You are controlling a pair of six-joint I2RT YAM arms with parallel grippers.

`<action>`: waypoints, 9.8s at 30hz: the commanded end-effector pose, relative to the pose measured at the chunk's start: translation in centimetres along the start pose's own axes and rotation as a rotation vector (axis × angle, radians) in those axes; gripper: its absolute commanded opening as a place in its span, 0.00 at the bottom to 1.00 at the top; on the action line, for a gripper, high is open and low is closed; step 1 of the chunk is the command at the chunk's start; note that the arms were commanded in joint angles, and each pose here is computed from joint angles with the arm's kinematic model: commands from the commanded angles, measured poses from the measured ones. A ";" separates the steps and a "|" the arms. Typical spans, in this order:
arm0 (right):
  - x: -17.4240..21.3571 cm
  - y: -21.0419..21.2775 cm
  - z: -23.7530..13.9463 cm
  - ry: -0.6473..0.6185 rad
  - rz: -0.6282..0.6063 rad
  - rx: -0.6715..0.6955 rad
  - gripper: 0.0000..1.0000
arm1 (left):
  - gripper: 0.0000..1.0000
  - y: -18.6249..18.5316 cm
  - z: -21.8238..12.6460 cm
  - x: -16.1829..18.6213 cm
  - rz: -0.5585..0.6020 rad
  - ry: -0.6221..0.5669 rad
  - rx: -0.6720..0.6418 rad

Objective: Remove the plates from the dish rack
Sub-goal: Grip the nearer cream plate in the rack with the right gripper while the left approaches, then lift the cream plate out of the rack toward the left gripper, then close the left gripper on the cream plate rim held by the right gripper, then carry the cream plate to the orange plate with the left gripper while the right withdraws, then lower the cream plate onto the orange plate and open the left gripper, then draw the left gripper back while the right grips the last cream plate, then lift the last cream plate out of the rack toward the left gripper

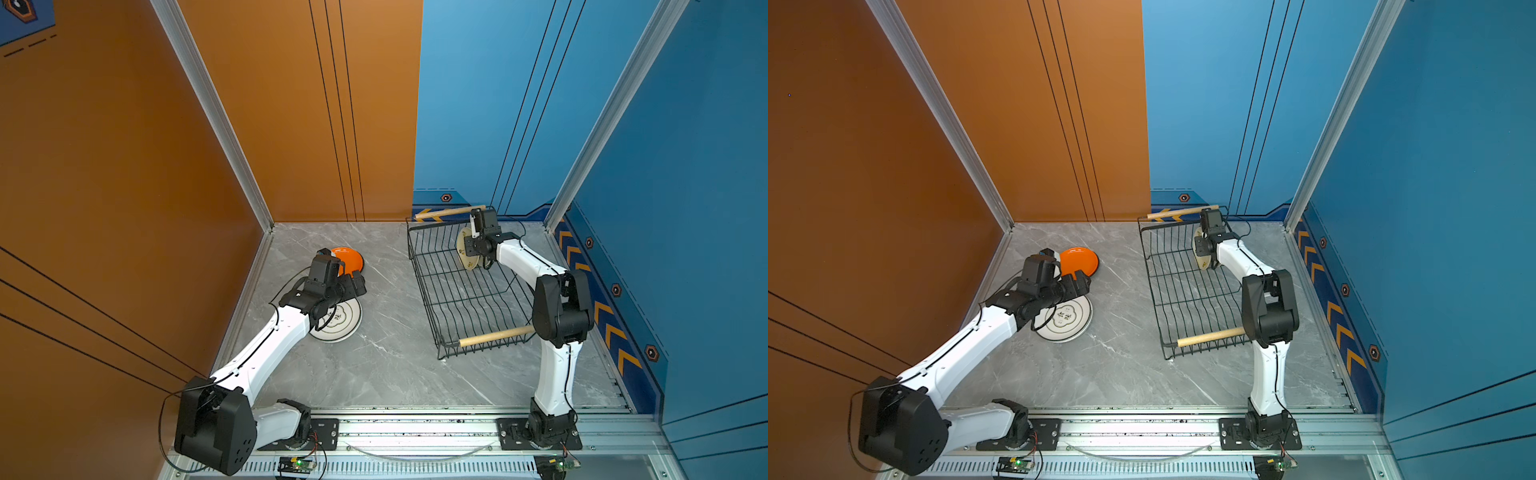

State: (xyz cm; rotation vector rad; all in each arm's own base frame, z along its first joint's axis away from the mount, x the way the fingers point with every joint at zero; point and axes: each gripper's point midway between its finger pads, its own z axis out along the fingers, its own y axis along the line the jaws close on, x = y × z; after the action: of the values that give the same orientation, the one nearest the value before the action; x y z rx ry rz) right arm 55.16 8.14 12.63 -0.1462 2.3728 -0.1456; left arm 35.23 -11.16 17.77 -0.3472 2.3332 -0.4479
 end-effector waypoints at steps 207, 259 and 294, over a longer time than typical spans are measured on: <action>3.8 -0.6 -9.4 0.118 0.139 -0.122 1.00 | 0.65 9.3 7.7 -10.0 -0.142 0.056 -0.159; 1.1 -3.5 2.7 0.038 0.136 0.039 0.20 | 0.98 0.5 2.7 -1.7 0.073 -0.052 -0.042; -3.6 -5.0 -13.5 -0.330 0.172 -0.031 0.00 | 0.98 -6.1 3.1 -4.2 0.116 -0.017 0.094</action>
State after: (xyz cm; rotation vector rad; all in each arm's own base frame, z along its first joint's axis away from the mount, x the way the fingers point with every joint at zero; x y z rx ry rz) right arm 49.43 4.01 21.39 -0.0023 2.1905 -0.0699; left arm 41.12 -14.55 20.41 -0.2071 2.2681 -0.4417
